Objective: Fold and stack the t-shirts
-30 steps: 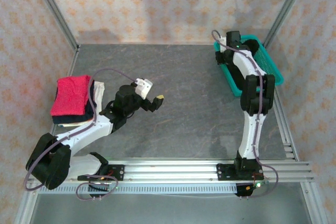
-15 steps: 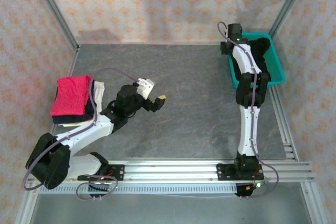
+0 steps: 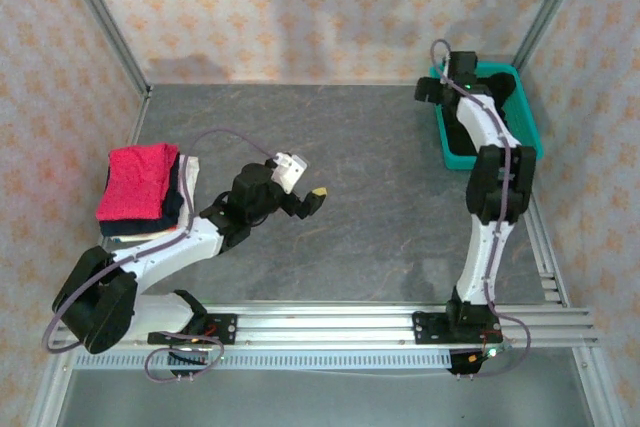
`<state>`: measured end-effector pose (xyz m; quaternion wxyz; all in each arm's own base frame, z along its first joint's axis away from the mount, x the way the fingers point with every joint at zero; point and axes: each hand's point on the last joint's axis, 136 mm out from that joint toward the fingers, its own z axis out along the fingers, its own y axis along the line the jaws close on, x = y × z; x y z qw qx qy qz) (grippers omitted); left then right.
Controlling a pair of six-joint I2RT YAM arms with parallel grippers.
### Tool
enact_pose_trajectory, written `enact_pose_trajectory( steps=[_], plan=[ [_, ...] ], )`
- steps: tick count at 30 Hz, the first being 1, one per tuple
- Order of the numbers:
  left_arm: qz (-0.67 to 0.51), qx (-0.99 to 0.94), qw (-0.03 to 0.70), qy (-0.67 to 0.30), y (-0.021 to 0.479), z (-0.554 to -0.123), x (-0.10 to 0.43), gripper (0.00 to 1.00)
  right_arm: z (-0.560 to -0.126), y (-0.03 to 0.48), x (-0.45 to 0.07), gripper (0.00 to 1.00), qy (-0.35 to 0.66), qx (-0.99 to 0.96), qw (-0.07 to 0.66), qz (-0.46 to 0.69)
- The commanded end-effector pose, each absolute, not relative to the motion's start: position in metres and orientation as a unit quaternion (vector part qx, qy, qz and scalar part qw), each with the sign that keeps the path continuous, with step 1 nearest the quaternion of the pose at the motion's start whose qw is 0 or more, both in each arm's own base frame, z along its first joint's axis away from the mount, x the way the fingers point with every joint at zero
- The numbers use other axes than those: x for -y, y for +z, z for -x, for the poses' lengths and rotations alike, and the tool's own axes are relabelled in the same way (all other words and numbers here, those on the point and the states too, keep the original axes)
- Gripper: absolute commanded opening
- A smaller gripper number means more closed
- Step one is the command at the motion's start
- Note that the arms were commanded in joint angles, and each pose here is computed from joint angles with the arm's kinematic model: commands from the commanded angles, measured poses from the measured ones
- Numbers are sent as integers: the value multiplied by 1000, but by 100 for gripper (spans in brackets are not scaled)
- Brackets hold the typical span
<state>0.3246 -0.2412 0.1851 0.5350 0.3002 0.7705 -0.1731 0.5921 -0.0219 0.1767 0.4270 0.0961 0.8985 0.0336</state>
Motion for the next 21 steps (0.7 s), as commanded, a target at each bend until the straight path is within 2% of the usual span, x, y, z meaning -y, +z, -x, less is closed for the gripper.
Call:
enact_pose_trajectory(
  steps=[1,5,8,18,21],
  plan=[
    [-312,-738,563,-204,213,-327,261,100,-593,203,77,96,48,-847,487,-208],
    [-325,-725,562,-229,219,-323,275,100,-576,162,131,96,35,-842,439,-312],
    [-320,-718,568,-244,223,-323,280,100,-569,130,151,98,31,-852,390,-347],
    [-318,-716,569,-250,225,-324,283,100,-572,67,152,96,1,-906,274,-323],
    [-318,-717,568,-249,224,-324,283,100,-571,54,149,90,-14,-920,241,-309]
  ],
)
